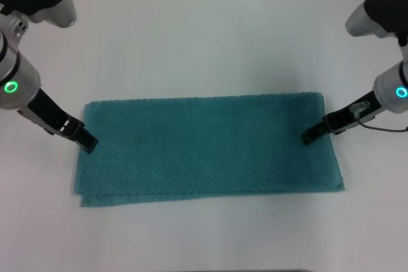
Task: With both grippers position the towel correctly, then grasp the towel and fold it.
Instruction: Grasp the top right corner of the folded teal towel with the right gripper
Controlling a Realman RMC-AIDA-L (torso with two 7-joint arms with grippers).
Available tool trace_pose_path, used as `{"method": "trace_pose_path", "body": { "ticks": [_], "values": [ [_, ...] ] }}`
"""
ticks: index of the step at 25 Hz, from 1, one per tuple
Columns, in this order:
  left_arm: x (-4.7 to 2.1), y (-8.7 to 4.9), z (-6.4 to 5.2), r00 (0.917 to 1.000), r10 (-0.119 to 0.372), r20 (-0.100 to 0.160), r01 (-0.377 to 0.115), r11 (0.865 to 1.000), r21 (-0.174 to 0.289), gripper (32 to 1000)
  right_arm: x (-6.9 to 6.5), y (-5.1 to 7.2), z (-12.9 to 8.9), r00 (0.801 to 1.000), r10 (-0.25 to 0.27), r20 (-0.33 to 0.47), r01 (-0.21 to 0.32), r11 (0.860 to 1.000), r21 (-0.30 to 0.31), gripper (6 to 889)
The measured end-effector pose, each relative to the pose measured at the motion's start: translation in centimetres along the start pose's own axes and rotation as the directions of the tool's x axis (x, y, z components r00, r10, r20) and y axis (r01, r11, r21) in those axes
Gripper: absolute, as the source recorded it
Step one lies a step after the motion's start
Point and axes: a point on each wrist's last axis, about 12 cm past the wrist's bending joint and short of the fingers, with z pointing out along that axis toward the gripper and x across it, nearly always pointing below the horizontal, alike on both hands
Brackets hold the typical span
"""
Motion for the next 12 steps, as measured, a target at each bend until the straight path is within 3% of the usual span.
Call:
{"method": "trace_pose_path", "body": {
  "ticks": [12],
  "values": [
    [0.09, 0.05, 0.16, 1.0, 0.005, -0.007, -0.005, 1.0, 0.004, 876, -0.19, 0.44, 0.28, 1.0, -0.019, 0.003, 0.019, 1.0, 0.0, 821]
  ]
}}
